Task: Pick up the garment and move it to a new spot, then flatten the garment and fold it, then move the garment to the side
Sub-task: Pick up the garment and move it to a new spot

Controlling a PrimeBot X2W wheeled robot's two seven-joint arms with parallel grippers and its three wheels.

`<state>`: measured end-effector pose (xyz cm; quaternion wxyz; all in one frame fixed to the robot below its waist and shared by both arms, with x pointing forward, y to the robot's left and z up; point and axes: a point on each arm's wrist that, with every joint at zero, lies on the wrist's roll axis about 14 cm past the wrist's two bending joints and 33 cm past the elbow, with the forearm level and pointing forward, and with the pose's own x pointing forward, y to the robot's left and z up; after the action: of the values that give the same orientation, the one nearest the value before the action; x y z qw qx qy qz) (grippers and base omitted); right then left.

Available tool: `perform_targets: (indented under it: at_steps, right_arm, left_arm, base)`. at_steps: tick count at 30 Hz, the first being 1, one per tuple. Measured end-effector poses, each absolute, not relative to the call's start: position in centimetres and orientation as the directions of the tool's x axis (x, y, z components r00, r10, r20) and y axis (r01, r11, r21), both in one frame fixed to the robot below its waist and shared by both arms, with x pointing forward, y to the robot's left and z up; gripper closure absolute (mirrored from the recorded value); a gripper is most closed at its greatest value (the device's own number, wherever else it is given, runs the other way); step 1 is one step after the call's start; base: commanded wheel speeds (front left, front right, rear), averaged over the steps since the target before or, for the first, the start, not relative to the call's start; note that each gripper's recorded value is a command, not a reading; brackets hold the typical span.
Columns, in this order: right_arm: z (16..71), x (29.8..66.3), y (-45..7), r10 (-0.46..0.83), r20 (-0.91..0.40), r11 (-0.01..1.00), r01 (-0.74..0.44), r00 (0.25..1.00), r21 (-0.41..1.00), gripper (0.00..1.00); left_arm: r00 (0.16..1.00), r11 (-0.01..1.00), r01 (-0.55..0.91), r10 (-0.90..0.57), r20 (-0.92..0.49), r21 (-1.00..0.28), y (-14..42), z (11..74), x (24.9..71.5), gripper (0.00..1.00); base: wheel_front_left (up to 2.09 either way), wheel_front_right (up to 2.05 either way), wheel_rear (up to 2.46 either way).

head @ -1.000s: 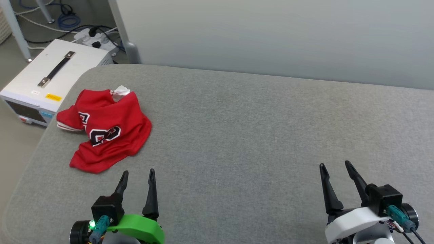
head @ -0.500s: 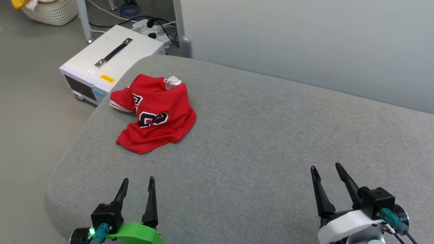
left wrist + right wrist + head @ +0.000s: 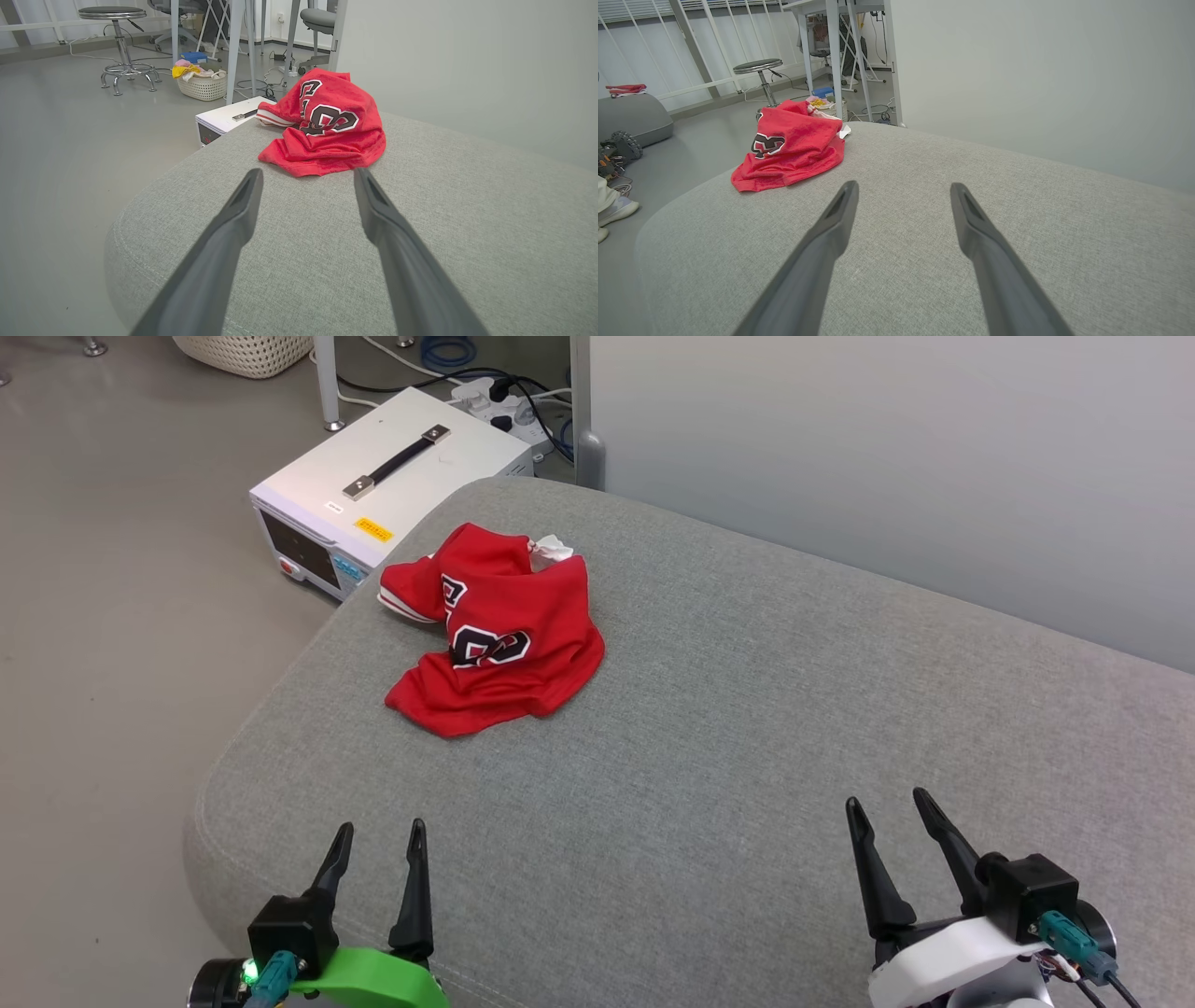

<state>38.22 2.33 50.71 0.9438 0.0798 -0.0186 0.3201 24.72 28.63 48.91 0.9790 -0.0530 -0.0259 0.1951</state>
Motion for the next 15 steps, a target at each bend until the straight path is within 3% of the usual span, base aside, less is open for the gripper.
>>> perform_targets:
  at_steps: [15]
  right_arm:
    - [51.3,40.1,1.8,0.575,0.12,0.794,-0.587,0.809,0.157,0.0]
  left_arm:
    - [0.953,0.949,-0.301,0.302,-0.006,-0.088,28.1,48.2,27.2,0.0]
  base:
    - [0.0,0.0,0.0]
